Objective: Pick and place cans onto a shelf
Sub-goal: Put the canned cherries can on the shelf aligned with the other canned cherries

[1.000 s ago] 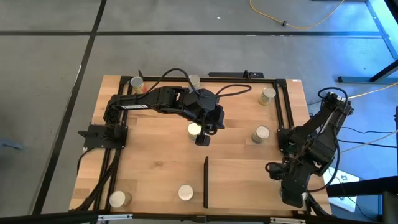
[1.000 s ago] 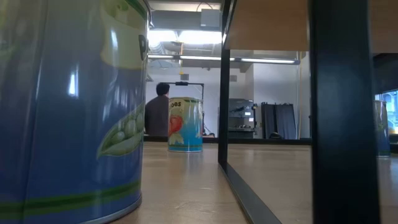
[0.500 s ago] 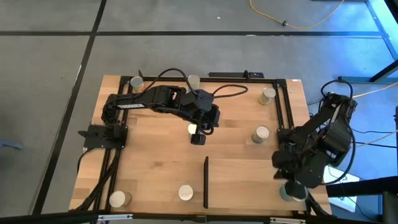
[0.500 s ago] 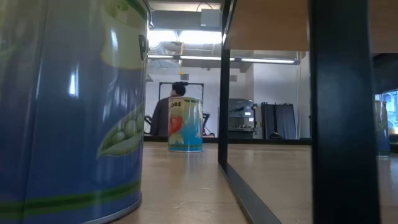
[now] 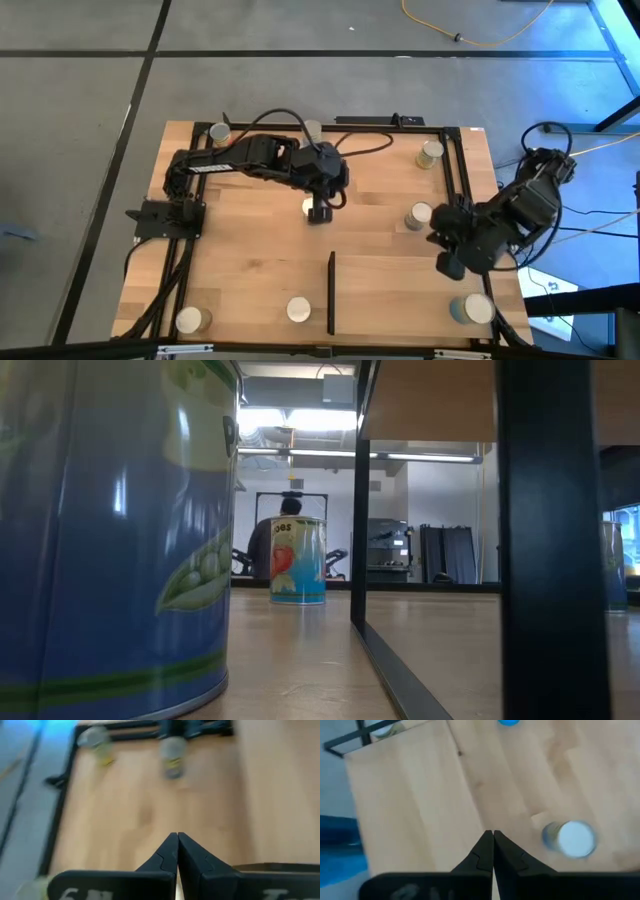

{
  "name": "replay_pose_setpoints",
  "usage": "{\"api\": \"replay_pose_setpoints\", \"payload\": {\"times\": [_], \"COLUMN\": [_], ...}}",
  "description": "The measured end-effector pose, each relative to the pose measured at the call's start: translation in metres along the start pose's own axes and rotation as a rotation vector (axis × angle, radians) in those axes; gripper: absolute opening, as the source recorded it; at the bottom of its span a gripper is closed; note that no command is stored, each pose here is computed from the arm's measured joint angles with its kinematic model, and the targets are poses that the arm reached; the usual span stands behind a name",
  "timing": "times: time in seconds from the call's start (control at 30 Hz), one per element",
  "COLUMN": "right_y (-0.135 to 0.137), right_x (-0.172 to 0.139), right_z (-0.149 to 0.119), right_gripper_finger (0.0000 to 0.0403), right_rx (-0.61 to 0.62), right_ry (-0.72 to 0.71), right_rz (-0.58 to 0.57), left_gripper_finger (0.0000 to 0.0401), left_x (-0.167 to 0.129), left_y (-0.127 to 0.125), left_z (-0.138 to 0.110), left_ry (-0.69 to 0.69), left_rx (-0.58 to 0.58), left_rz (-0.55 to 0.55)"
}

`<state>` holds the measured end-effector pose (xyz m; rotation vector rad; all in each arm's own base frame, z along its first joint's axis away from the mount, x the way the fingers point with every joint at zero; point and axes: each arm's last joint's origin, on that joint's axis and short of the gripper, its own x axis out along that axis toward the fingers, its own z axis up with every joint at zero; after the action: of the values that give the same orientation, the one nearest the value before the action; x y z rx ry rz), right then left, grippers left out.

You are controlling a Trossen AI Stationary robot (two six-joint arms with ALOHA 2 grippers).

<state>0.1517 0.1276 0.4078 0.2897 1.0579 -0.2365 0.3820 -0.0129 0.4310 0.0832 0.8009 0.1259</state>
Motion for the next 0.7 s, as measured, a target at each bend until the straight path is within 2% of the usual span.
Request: {"api": "replay_pose_setpoints", "payload": {"times": [0.13,0.2,0.43,0.53,0.7], "right_y": [-0.006,-0.01,-0.027,-0.038,-0.06], "right_x": [0.004,0.006,0.009,0.005,-0.009], "right_z": [0.009,0.014,0.029,0.034,0.043], "right_gripper_finger": [0.0005,0.0005,0.0005,0.0005,0.0005], "right_rx": [-0.049,-0.064,0.004,0.041,0.091], "right_ry": [-0.011,-0.013,-0.038,-0.099,-0.204], "right_rz": [-0.032,-0.047,-0.096,-0.142,-0.202], "left_gripper_finger": [0.0001,0.0007,0.0047,0.0054,0.0049], "left_x": [-0.006,-0.005,0.0,0.001,-0.001], "left_y": [0.015,0.023,0.064,0.09,0.138], "left_z": [-0.005,-0.007,-0.011,-0.017,-0.031], "left_ry": [0.033,0.047,0.079,0.121,0.203], "left_rx": [-0.093,-0.123,-0.19,-0.144,0.04], "left_rz": [0.204,0.263,0.288,0.289,0.23]}}
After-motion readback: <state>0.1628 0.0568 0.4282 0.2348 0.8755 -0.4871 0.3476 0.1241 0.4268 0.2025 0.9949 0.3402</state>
